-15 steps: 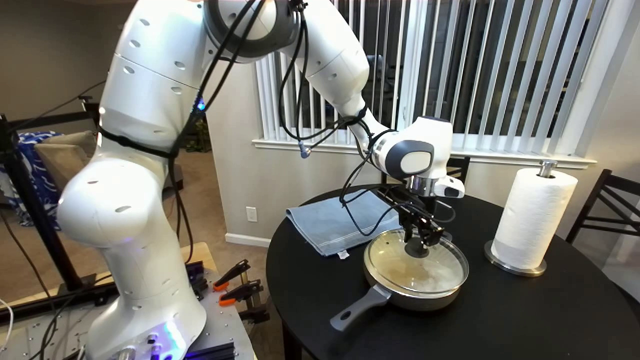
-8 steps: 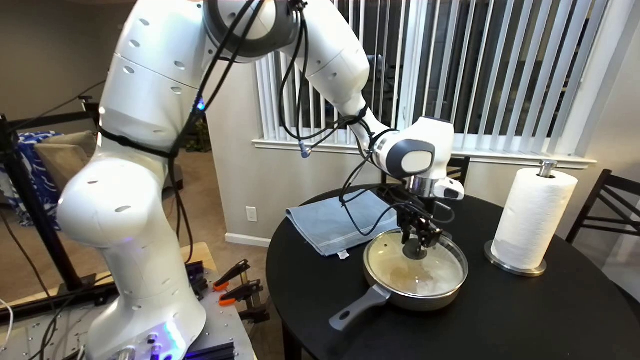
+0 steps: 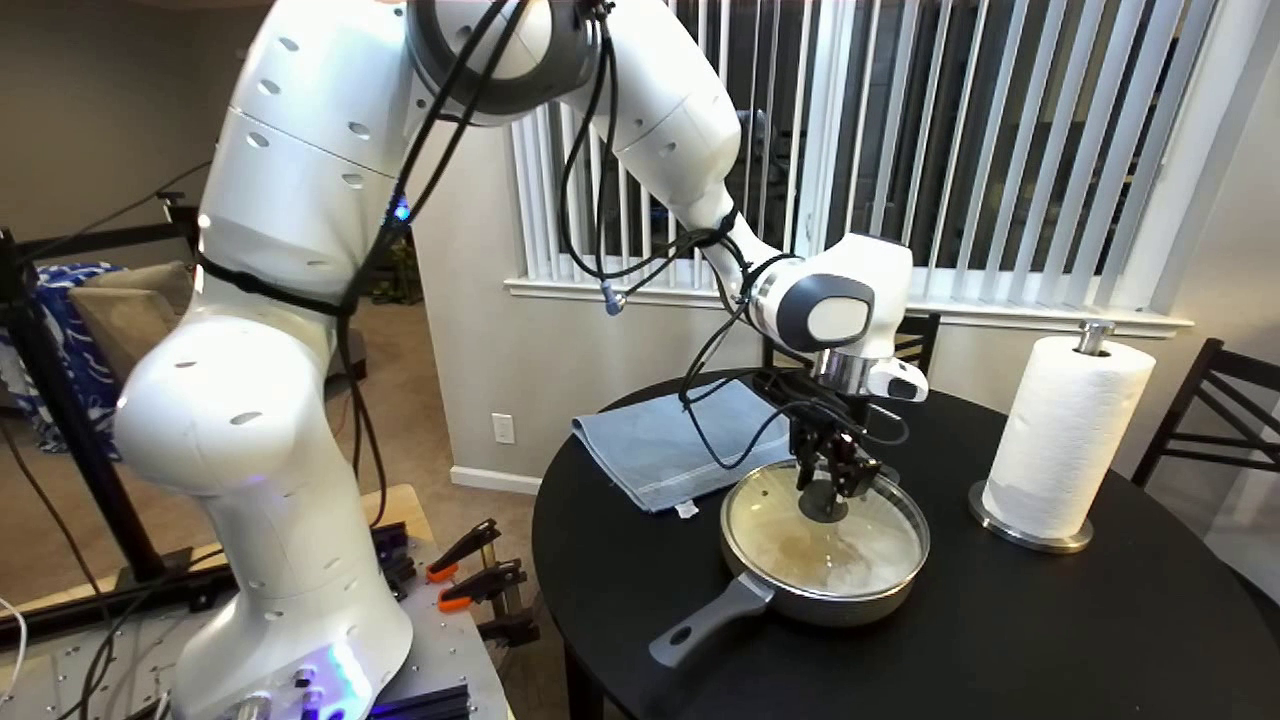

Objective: Use the lid to cover the pot

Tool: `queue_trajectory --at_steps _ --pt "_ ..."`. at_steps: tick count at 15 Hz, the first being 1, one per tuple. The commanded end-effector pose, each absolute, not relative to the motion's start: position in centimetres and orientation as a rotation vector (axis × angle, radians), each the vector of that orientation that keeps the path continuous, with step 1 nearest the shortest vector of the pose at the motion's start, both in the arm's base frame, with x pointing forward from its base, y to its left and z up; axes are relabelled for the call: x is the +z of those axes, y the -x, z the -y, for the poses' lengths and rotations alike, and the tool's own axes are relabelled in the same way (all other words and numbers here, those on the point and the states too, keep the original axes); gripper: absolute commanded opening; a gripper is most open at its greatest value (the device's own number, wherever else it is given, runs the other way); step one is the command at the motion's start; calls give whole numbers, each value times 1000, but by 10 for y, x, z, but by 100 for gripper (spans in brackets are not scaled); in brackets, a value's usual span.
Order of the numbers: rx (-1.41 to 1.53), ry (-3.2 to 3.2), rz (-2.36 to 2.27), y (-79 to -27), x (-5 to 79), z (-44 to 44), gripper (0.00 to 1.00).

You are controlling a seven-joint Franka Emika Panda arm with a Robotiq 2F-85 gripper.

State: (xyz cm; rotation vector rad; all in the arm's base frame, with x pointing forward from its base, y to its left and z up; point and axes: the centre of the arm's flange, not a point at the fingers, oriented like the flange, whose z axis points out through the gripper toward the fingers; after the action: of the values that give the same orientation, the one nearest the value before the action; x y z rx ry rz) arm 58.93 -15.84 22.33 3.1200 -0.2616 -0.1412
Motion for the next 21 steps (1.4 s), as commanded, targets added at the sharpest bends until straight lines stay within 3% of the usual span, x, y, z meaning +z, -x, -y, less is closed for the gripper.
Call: queue_trajectory --at_steps 1,17,18,19,21 --pt "-174 -3118 234 -585 228 156 33" --pt "-245 -3107 244 -578 229 153 33" --pt "-261 -3106 250 -577 230 153 83" --pt "-260 -3104 250 -577 230 153 84" --pt "-257 -3107 247 -572 237 150 95"
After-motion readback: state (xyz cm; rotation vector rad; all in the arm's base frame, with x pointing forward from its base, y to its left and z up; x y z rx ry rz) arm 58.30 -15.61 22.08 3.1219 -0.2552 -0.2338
